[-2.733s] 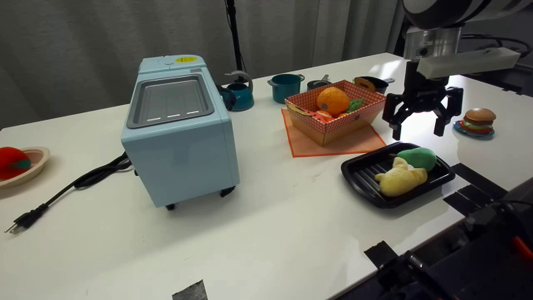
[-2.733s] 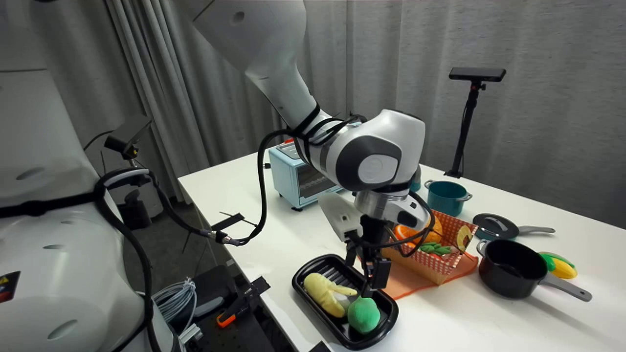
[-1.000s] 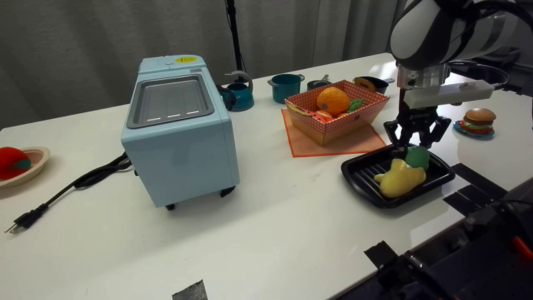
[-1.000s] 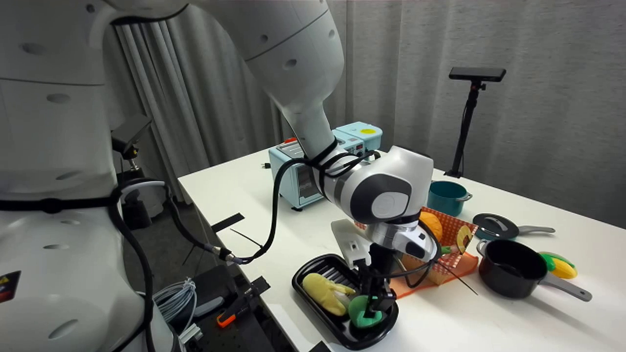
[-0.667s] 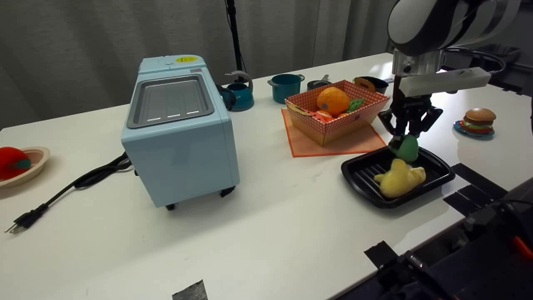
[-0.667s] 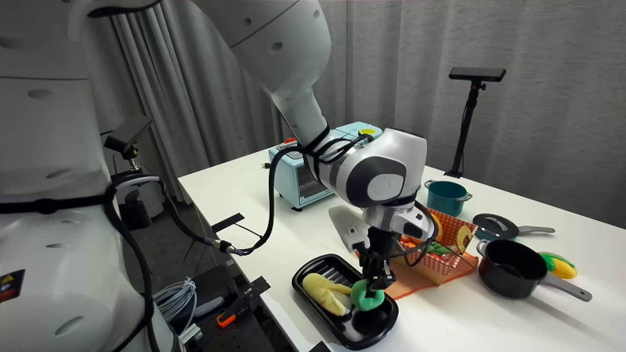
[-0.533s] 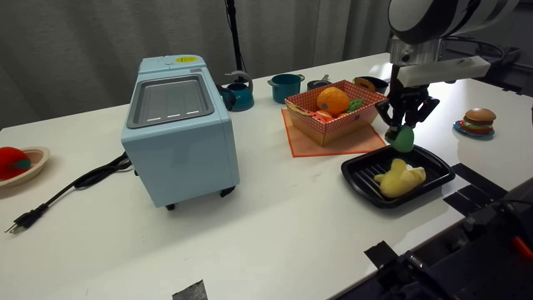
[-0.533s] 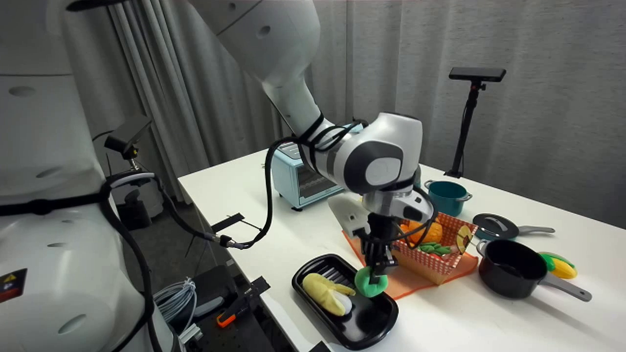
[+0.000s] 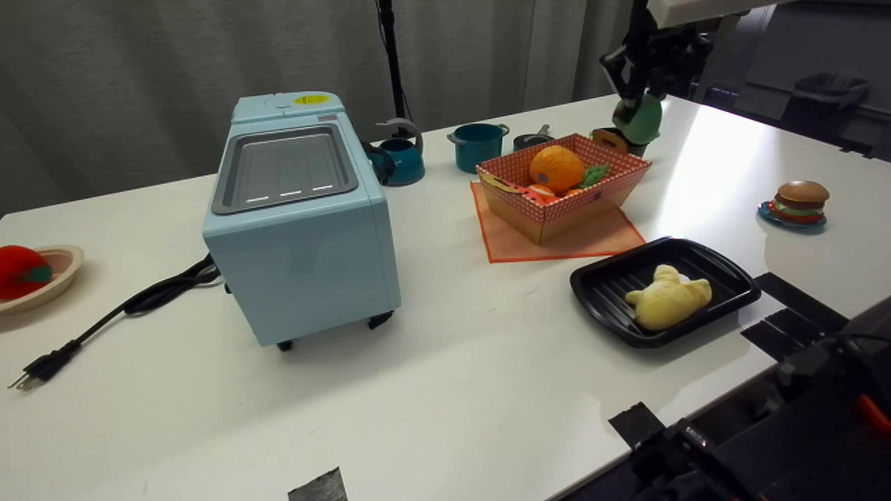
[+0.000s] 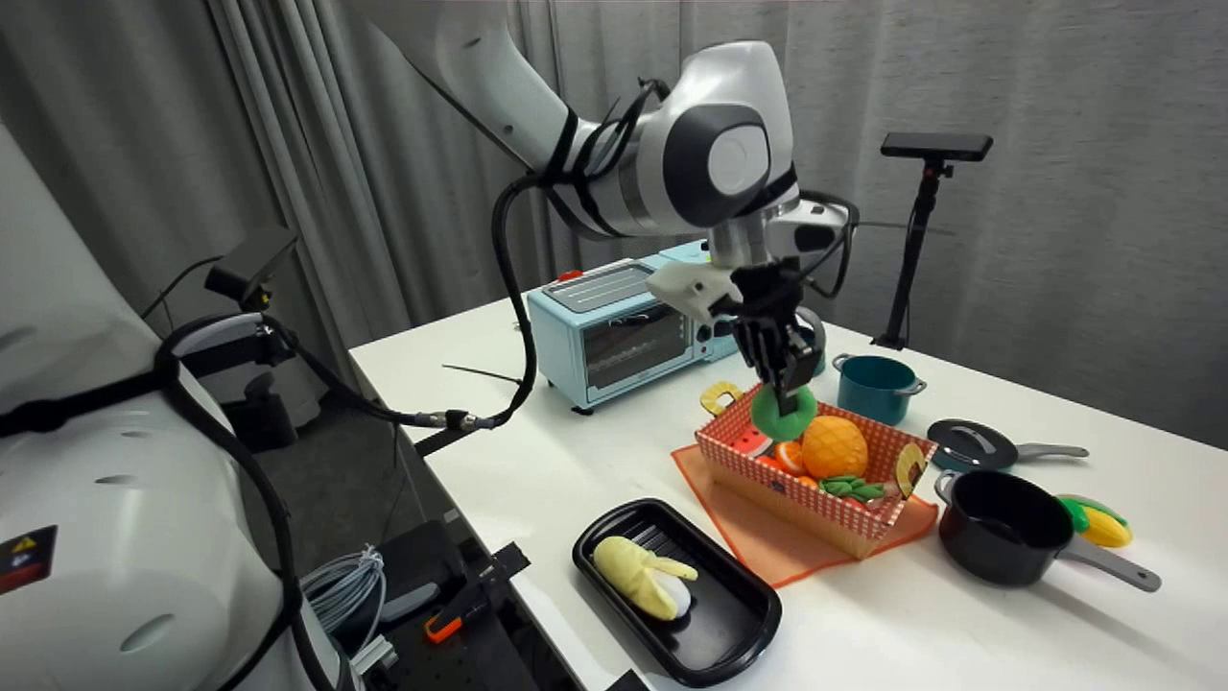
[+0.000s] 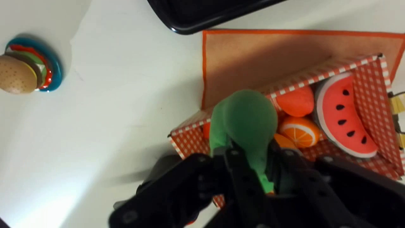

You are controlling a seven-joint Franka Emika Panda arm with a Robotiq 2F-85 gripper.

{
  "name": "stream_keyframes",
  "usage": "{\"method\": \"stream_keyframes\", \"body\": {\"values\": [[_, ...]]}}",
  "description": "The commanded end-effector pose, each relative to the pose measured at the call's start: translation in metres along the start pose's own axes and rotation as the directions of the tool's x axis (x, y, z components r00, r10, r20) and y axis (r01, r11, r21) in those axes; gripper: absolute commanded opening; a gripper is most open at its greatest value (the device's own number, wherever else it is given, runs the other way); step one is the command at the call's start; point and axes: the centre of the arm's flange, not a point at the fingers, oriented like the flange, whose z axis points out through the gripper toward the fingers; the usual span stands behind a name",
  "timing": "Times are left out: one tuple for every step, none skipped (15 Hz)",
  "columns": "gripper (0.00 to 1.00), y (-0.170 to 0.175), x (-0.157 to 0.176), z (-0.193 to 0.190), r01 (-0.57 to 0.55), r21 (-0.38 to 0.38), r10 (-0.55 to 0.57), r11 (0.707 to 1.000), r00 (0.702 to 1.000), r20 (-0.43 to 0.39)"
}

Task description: Pick up the banana and avocado plush toy and put it in the basket

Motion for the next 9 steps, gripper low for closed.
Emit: {"method": "stream_keyframes", "body": {"values": [[0.05, -0.015, 0.031, -0.027, -0.005, -0.004, 0.005, 1.0, 0.996, -0.091], [0.05, -0.019, 0.039, -0.031, -0.011, 0.001, 0.011, 1.0, 0.994, -0.105], [0.05, -0.022, 0.047, -0.032, -0.017, 0.005, 0.018, 1.0, 0.993, -0.114], [0.05, -0.023, 0.054, -0.032, -0.027, 0.013, 0.028, 1.0, 0.993, -0.117], [0.05, -0.023, 0.06, -0.032, -0.036, 0.016, 0.038, 0.999, 0.992, -0.121], [0.05, -0.024, 0.066, -0.031, -0.047, 0.024, 0.05, 0.999, 0.992, -0.119], [0.05, -0.024, 0.071, -0.029, -0.054, 0.026, 0.056, 0.998, 0.992, -0.117], [0.44, -0.025, 0.075, -0.027, -0.06, 0.026, 0.063, 0.998, 0.991, -0.115], [0.45, -0.026, 0.078, -0.025, -0.067, 0.026, 0.069, 0.997, 0.991, -0.114]]}}
